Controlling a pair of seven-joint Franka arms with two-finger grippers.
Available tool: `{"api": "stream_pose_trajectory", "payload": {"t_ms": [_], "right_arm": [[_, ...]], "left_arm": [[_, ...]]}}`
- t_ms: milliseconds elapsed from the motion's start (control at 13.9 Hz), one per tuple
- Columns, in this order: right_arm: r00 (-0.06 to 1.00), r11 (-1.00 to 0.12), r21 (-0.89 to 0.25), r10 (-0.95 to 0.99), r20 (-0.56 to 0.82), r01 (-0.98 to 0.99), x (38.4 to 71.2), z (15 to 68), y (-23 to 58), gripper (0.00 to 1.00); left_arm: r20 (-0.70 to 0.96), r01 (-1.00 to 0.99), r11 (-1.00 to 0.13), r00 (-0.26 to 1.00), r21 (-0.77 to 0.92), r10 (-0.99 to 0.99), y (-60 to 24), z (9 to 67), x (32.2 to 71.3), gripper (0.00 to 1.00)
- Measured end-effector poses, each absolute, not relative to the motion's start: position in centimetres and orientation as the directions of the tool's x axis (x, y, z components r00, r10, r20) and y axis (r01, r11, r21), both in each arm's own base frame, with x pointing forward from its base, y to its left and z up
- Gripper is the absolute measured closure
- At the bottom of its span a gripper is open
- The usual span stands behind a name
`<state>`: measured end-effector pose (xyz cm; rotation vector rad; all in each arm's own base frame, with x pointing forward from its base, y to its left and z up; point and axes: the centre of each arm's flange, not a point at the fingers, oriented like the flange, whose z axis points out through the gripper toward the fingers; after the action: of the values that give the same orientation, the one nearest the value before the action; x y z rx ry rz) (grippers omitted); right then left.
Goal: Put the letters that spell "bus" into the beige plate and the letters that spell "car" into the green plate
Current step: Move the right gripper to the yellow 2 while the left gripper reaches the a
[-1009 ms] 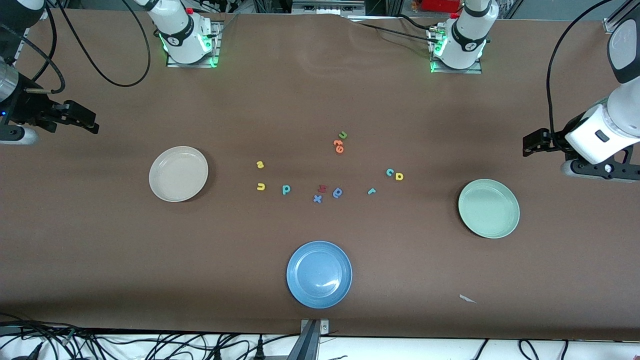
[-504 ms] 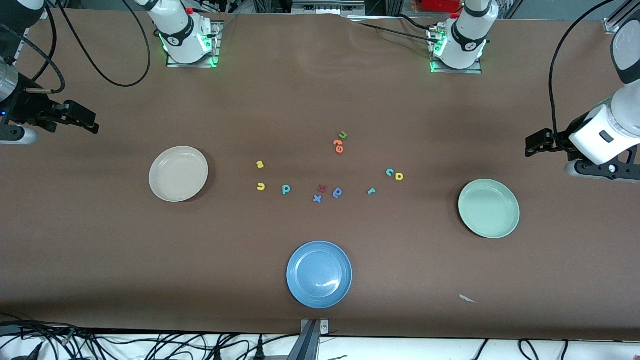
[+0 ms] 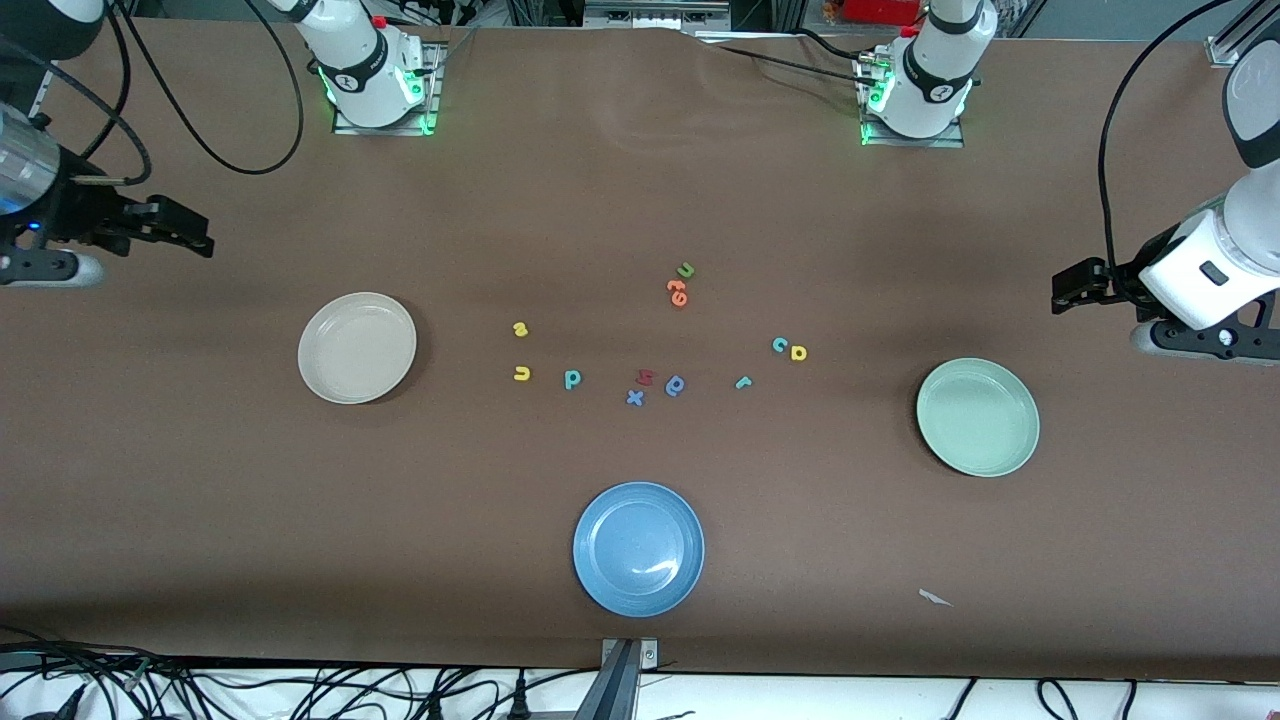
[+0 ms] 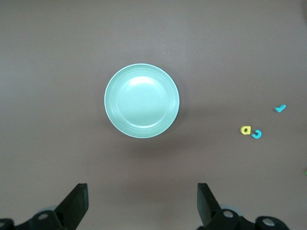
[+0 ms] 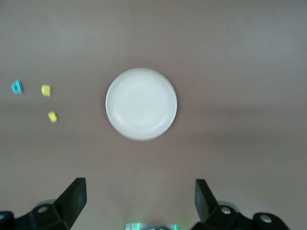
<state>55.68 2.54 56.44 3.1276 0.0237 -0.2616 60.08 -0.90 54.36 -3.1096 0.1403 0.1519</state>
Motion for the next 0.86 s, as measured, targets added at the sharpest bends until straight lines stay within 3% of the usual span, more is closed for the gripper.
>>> {"api": "stream_pose_trajectory", "payload": {"t_ms": [288, 576, 865], "right_arm": [[0.952, -0.994, 0.006, 0.099, -0.289, 0.105, 56.4, 50.7, 8.6, 0.0], [0.965, -0.994, 0.022, 0.101, -0.243, 0.11, 57.9, 42.7, 15.7, 0.0], [0.98, -0.998, 0.047, 0.036, -0.193, 0.046, 56.5, 35.7, 22.4, 0.0]], "left_arm": [[-0.118, -0.047, -0.999, 0.992, -0.018, -0.045, -1.3, 53.1, 60.4, 0.0], [-0.158, 0.108, -0.993, 0.982, 0.041, 0.1, -4.0, 48.7, 62.0, 0.0], [-0.196, 0.276, -0.961, 0.944, 0.021, 0.267, -9.9, 42.7, 63.5, 0.0]]}}
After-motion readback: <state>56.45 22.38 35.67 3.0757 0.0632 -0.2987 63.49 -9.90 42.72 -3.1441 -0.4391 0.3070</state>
